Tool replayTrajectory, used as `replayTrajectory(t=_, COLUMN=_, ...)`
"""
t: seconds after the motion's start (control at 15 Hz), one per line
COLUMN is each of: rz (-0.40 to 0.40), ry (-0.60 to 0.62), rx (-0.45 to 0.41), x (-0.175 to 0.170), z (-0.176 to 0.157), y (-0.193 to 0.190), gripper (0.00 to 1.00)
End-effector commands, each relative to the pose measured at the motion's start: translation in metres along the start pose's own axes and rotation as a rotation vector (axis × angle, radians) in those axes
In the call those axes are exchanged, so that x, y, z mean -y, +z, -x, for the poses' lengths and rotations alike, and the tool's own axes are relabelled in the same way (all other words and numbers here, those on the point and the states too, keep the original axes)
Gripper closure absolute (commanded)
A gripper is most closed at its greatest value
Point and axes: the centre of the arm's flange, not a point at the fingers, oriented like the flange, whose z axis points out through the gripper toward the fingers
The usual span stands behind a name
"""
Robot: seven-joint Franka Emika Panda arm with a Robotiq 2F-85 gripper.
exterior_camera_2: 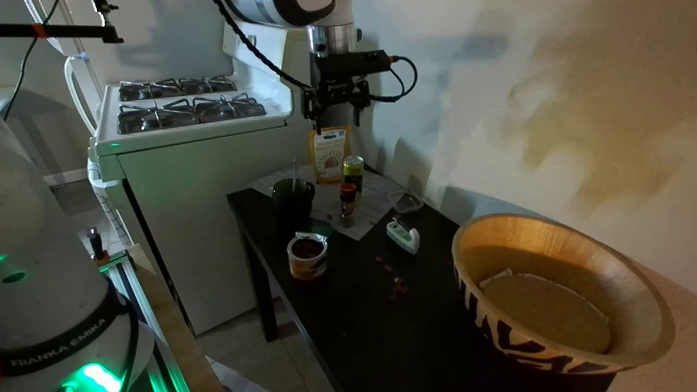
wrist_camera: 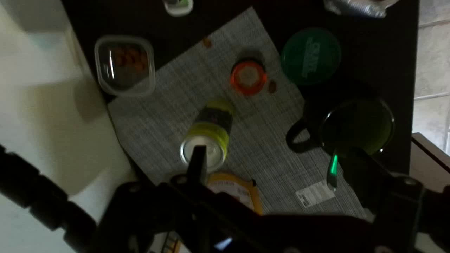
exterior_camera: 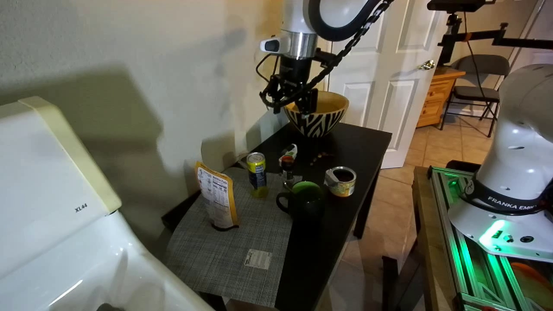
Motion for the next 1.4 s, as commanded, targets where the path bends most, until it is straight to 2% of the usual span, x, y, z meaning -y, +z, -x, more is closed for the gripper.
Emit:
replayTrajectory(t=0.0, rz=-0.007, ry=-0.161, rx=-0.127, x=0.002, z=-0.067, y=0.029, gripper=0.0)
replayTrajectory(t=0.13, rz=-0.031, ry=-0.257, rx=-0.185, x=0.009, z=-0.085, y=0.042, gripper=0.0)
replayTrajectory(t=0.4, rz=-0.098, ry=-0.442, rx=-0.284, x=-0.006, z=-0.091, y=0.051, gripper=0.0)
replayTrajectory(t=0.67, rz=-0.189, ry=-0.617, rx=-0.369, x=-0.003, z=-0.084, y=0.047, gripper=0.0)
replayTrajectory(t=0.8, rz=-0.245, ry=-0.722, rx=-0.373, x=-0.01, z=-0.079, y=0.037, gripper=0.0)
replayTrajectory(t=0.87, rz=-0.203, ry=-0.64, rx=-0.357, x=0.0, z=-0.082, y=0.043, gripper=0.0)
replayTrajectory(t=1.0, rz=-0.224, ry=-0.684, rx=-0.373, x=-0.004, z=-0.078, y=0.037, gripper=0.0)
replayTrajectory(t=1.33, rz=-0.224, ry=-0.698, rx=-0.376, x=-0.005, z=-0.079, y=0.037, gripper=0.0)
